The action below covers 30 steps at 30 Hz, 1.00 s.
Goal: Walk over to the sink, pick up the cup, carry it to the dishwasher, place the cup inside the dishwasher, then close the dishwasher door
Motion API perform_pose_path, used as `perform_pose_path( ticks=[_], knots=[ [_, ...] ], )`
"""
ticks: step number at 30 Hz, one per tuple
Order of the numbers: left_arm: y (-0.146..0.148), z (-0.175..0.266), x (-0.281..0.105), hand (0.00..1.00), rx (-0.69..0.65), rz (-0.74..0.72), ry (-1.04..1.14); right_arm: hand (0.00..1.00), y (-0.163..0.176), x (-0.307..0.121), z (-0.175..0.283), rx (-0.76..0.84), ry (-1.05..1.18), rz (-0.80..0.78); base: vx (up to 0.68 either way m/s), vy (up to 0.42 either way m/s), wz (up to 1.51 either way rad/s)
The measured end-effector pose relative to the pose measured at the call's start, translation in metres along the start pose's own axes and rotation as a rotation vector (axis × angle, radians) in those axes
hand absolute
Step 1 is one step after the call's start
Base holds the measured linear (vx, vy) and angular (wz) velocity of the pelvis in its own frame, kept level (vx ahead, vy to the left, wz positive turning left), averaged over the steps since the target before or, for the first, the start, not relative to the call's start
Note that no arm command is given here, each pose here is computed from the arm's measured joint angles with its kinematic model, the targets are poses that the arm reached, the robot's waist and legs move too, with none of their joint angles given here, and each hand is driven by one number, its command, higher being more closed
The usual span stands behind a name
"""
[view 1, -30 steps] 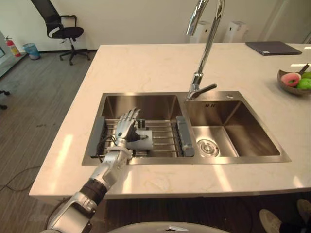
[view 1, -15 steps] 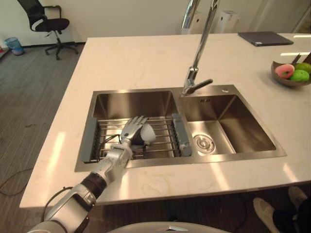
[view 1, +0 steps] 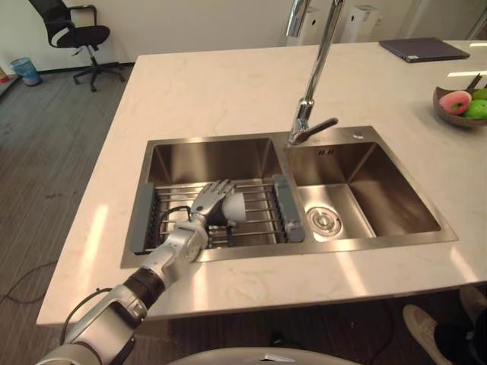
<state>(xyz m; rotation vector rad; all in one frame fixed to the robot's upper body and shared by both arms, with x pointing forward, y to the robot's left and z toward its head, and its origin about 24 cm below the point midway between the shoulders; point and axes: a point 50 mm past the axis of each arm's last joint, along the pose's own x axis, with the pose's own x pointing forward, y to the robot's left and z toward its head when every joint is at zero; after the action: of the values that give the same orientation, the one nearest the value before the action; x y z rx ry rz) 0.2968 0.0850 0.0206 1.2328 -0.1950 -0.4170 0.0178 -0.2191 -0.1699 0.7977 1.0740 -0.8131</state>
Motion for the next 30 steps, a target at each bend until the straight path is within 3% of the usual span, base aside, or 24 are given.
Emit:
perform_pose_path(
  ticks=[12, 24, 25, 30],
  knots=[
    [0.005, 0.003, 0.000, 0.00, -0.018, -0.006, -0.063, 0.00, 0.010, 0.003, 0.003, 0.002, 0.009, 0.016, -0.02, -0.031, 0.08],
    [0.013, 0.008, 0.000, 0.00, 0.070, -0.092, -0.088, 0.00, 0.015, 0.005, 0.006, -0.050, 0.021, 0.021, -0.03, -0.017, 0.02],
    [0.012, 0.007, 0.000, 1.00, 0.083, -0.122, -0.080, 0.00, 0.016, 0.006, 0.006, -0.064, 0.027, 0.021, -0.03, -0.015, 0.00],
    [0.013, 0.008, 0.000, 1.00, 0.136, -0.131, -0.072, 0.00, 0.015, 0.006, 0.006, -0.069, 0.036, 0.012, 0.00, 0.000, 0.00]
  ],
)
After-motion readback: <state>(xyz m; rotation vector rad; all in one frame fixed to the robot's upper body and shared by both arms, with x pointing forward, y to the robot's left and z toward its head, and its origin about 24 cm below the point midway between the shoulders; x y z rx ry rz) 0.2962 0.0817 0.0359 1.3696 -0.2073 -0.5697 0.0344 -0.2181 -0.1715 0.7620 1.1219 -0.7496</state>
